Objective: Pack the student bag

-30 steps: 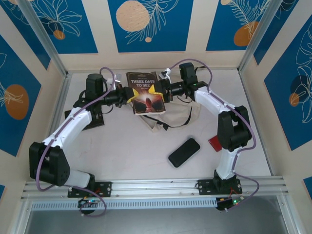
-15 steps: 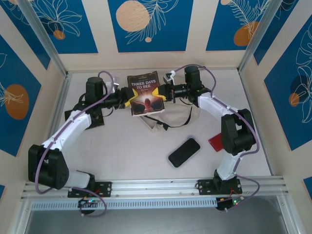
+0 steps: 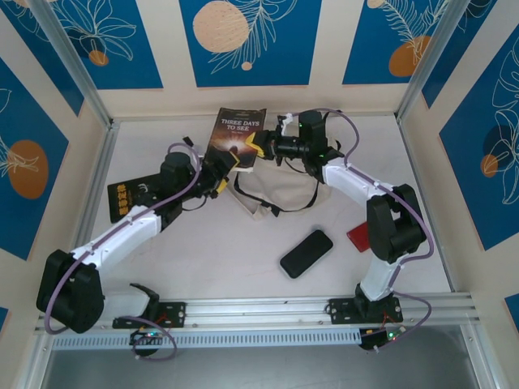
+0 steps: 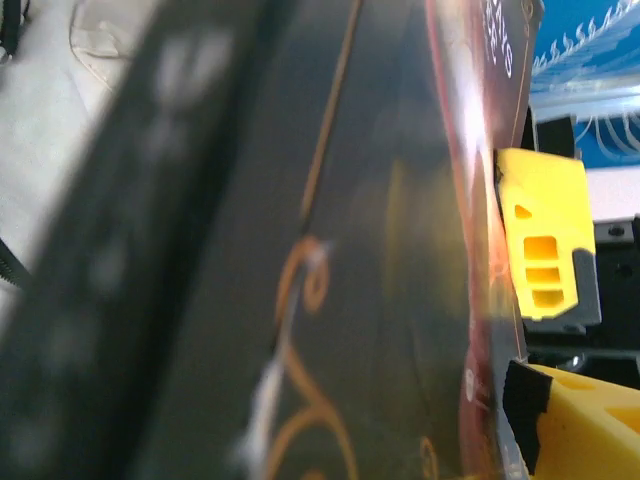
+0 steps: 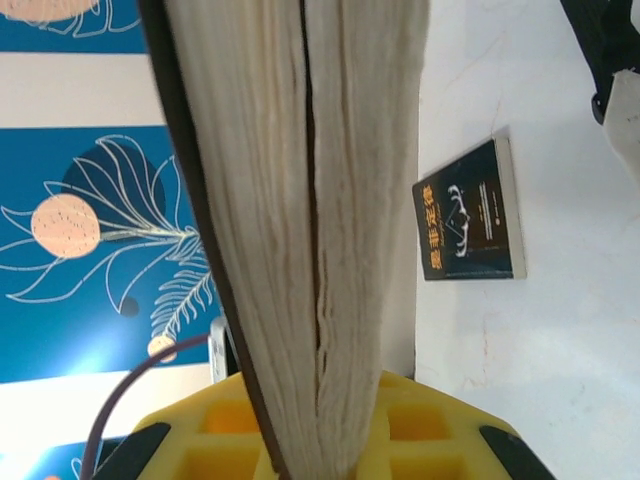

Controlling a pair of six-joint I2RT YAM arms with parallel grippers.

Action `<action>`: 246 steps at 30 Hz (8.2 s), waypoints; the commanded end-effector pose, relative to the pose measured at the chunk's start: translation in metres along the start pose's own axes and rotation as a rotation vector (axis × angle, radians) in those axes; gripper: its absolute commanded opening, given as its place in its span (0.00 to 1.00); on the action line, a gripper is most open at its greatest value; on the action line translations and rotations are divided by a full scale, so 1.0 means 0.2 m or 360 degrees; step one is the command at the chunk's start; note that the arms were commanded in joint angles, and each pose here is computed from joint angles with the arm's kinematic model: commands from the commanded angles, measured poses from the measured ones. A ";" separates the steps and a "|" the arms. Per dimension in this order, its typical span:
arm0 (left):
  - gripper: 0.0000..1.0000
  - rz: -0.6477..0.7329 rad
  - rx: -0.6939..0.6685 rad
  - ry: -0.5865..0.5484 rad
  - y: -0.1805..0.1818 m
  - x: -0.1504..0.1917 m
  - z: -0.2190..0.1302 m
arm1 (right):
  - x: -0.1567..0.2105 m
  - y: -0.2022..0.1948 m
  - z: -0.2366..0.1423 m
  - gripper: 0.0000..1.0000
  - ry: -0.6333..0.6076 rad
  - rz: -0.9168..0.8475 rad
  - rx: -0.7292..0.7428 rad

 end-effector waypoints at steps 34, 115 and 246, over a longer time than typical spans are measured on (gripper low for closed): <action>0.00 0.0051 0.0105 -0.0644 0.04 0.03 -0.10 | 0.15 -0.12 -0.04 0.57 -0.0027 0.0038 0.0519; 0.00 0.0557 -0.0118 -0.0133 -0.04 0.02 -0.65 | -0.07 0.20 0.30 0.03 0.0570 -0.0741 0.0610; 0.82 0.0117 -0.0631 -0.0271 0.13 0.07 0.10 | -0.22 0.13 0.07 0.04 0.0452 -0.0411 0.0386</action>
Point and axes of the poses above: each hand's point on the last joint's axis, 136 mm out from that joint toward the fingers, its own z axis out along the fingers, its own y axis along the line the jaws close on, x = y × z, the point moved 10 cm from there along -z, back along the fingers, and after that the axes turned 7 degrees about -z, right-handed, at the moved point
